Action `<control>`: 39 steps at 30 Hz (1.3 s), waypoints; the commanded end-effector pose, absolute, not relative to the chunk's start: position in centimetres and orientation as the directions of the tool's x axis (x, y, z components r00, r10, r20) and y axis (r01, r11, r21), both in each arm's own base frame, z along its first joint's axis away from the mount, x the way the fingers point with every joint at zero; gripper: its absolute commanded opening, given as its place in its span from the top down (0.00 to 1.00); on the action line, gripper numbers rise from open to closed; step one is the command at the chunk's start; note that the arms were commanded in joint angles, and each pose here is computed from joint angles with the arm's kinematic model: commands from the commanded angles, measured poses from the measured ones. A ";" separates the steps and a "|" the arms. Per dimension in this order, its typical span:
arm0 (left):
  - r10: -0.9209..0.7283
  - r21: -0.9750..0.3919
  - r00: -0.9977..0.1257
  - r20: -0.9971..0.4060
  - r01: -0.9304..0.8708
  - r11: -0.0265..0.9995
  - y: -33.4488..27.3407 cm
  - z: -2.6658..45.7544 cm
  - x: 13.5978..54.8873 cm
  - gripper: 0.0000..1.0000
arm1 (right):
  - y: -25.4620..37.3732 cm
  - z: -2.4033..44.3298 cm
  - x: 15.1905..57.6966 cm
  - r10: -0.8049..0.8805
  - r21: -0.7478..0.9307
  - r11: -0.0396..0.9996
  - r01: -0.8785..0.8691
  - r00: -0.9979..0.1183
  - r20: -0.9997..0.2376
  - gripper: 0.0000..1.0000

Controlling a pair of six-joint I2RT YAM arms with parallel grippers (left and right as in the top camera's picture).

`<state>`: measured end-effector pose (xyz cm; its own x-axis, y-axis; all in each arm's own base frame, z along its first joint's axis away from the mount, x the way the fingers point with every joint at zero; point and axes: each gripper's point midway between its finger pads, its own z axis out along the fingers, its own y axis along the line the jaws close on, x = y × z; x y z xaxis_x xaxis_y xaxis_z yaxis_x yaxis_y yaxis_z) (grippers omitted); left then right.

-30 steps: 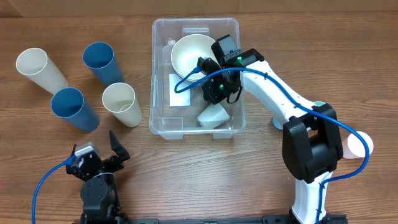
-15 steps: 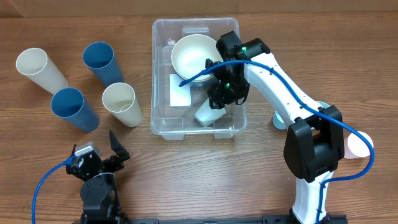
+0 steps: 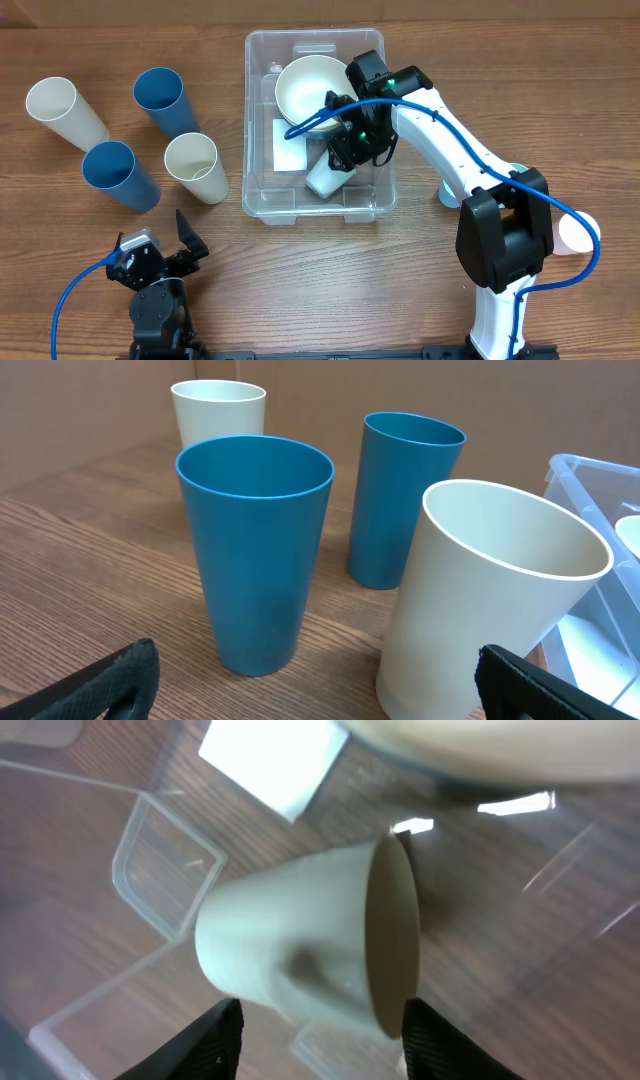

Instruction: Pack container

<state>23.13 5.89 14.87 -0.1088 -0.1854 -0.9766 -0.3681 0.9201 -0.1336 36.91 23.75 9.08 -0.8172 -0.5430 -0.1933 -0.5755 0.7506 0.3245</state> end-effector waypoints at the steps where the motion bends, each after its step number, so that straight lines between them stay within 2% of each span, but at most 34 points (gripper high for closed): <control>1: -0.166 -0.112 -0.110 -0.980 -0.387 0.915 6.3 14.9 23.0 0.00 | 24.0 8.8 37.1 -0.565 0.333 0.725 -0.603 -0.797 -0.212 0.46; 6: -0.166 -0.112 -0.110 -0.980 -0.387 0.915 6.3 14.9 23.0 0.00 | 24.4 6.3 36.6 -0.578 0.376 0.714 -0.590 -0.800 -0.158 0.48; 9: -0.166 -0.112 -0.110 -0.980 -0.387 0.915 6.3 14.9 23.0 0.00 | 24.5 6.0 36.5 -0.583 0.387 0.706 -0.593 -0.797 -0.157 0.56; 12: -0.166 -0.112 -0.110 -0.980 -0.387 0.915 6.3 14.9 23.0 0.00 | 24.5 6.1 36.5 -0.583 0.388 0.706 -0.592 -0.797 -0.157 0.79; 13: -0.166 -0.112 -0.110 -0.980 -0.387 0.915 6.3 14.9 23.0 0.00 | 24.5 6.1 36.4 -0.583 0.388 0.707 -0.591 -0.798 -0.154 0.91; 14: -0.166 -0.112 -0.109 -0.980 -0.387 0.915 6.3 14.9 23.0 0.00 | 24.5 6.1 36.4 -0.582 0.389 0.707 -0.591 -0.798 -0.154 0.96; 23: -0.166 -0.112 -0.110 -0.980 -0.387 0.915 6.3 14.9 23.0 0.00 | 24.7 6.2 36.0 -0.579 0.414 0.701 -0.581 -0.802 -0.147 0.96; 32: -0.166 -0.112 -0.109 -0.980 -0.387 0.915 6.3 14.9 23.0 0.00 | 24.5 5.3 33.7 -0.659 0.280 0.713 -0.643 -0.751 -0.043 0.96; 35: -0.166 -0.112 -0.109 -0.980 -0.387 0.915 6.3 14.9 23.0 0.00 | 24.4 5.4 33.5 -0.678 0.163 0.725 -0.670 -0.735 -0.007 0.96; 39: -0.166 -0.112 -0.109 -0.980 -0.387 0.915 6.3 14.9 23.0 0.00 | 25.1 6.2 34.0 -0.695 0.063 0.716 -0.695 -0.718 -0.021 0.96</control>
<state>23.13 5.89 14.87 -0.1088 -0.1854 -0.9766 -0.3681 0.9201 -0.1336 33.23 26.37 7.53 -0.7116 -0.6979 -0.0810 -0.6970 0.6866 0.2070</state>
